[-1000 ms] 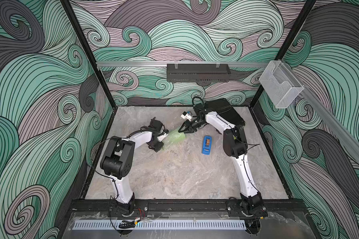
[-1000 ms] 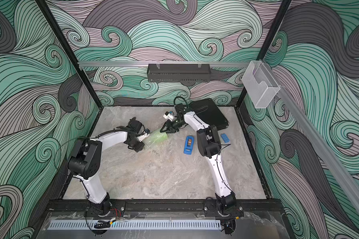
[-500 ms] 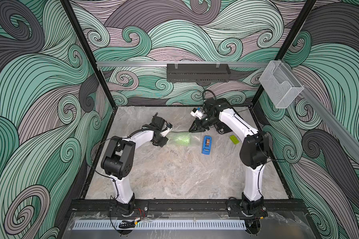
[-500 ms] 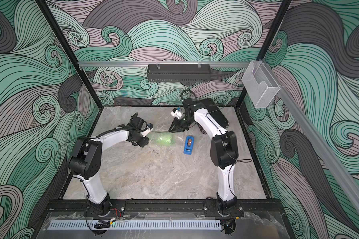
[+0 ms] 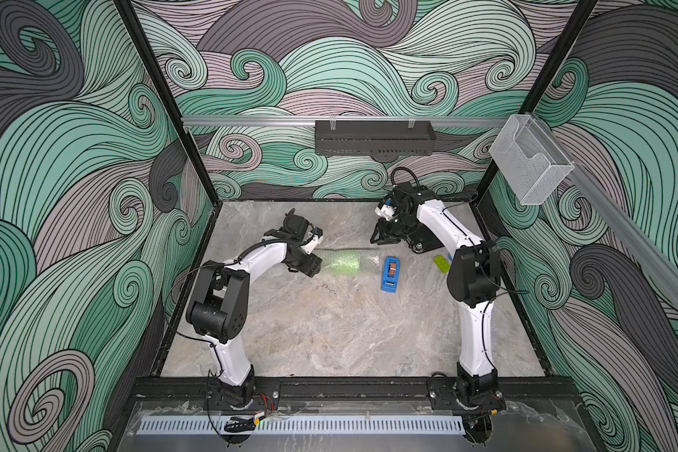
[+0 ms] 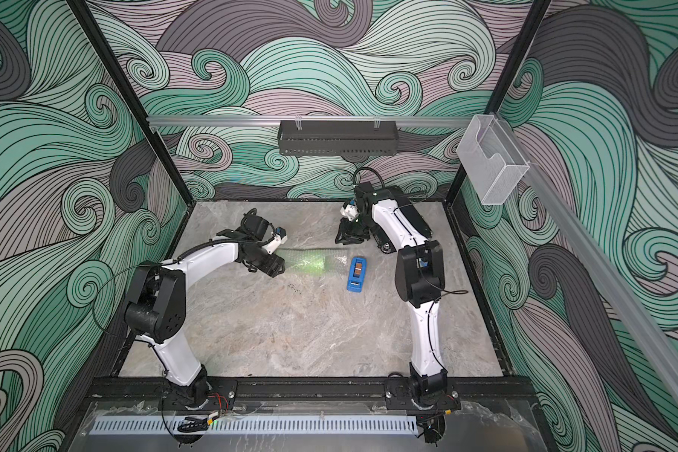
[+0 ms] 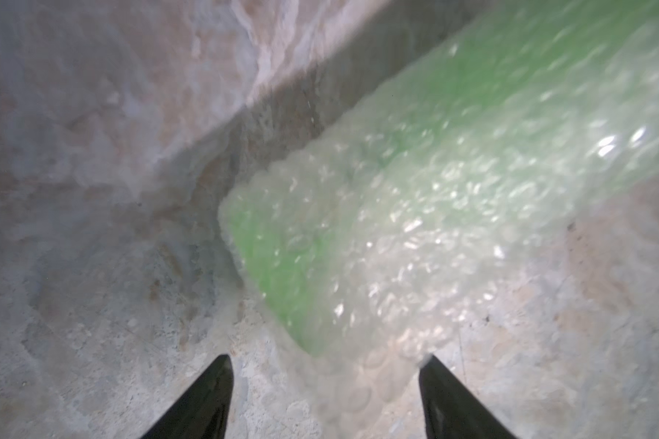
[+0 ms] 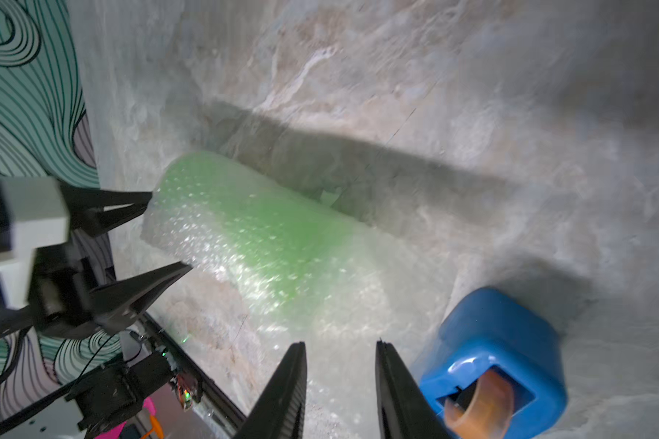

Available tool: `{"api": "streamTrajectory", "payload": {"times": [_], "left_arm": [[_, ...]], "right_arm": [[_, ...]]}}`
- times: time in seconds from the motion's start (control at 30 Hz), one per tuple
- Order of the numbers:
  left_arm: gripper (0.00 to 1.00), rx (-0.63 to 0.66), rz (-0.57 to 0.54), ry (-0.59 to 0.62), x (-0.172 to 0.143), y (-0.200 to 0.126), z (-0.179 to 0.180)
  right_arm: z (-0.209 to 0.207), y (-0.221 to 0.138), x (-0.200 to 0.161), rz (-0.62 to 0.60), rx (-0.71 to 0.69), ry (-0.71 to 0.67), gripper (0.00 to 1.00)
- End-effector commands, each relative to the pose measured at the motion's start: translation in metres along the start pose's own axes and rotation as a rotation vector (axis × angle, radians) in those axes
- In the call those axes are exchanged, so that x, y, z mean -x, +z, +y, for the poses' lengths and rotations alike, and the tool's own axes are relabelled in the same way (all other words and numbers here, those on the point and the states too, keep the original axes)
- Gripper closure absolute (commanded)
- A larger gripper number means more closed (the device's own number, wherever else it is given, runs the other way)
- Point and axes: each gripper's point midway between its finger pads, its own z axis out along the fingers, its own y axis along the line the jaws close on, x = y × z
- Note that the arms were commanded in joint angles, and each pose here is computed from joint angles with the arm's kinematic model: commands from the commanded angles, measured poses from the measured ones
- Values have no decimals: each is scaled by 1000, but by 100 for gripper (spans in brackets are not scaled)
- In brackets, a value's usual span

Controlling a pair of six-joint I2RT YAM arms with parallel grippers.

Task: Wrap wine glasses in bubble wrap
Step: Wrap the wine glass in bubble wrap.

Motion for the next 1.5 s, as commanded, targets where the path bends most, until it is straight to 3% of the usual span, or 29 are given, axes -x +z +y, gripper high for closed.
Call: {"api": "streamTrajectory", "payload": {"times": [0.0, 0.23, 0.4, 0.57, 1.0, 1.17, 1.3, 1.47], "left_arm": [[23, -97, 22, -199, 7, -5, -3], [25, -173, 75, -307, 3, 16, -8], [40, -210, 113, -358, -2, 28, -12], [46, -240, 121, -378, -7, 33, -17], [58, -314, 166, -413, -18, 44, -29], [70, -333, 170, -411, -17, 45, -32], [73, -354, 180, -418, -18, 48, -35], [85, -343, 187, -452, -22, 50, -28]], "right_arm": [[-15, 8, 4, 12, -43, 3, 65], [11, 35, -29, 113, 53, -31, 68], [24, 51, -50, 172, 105, -29, 72], [30, 63, -64, 184, 153, 4, 74], [73, 78, -34, 4, 458, 190, 79], [87, 89, -37, 14, 488, 182, 77], [92, 94, -36, 20, 526, 213, 77], [90, 73, -45, 49, 433, 155, 72]]}}
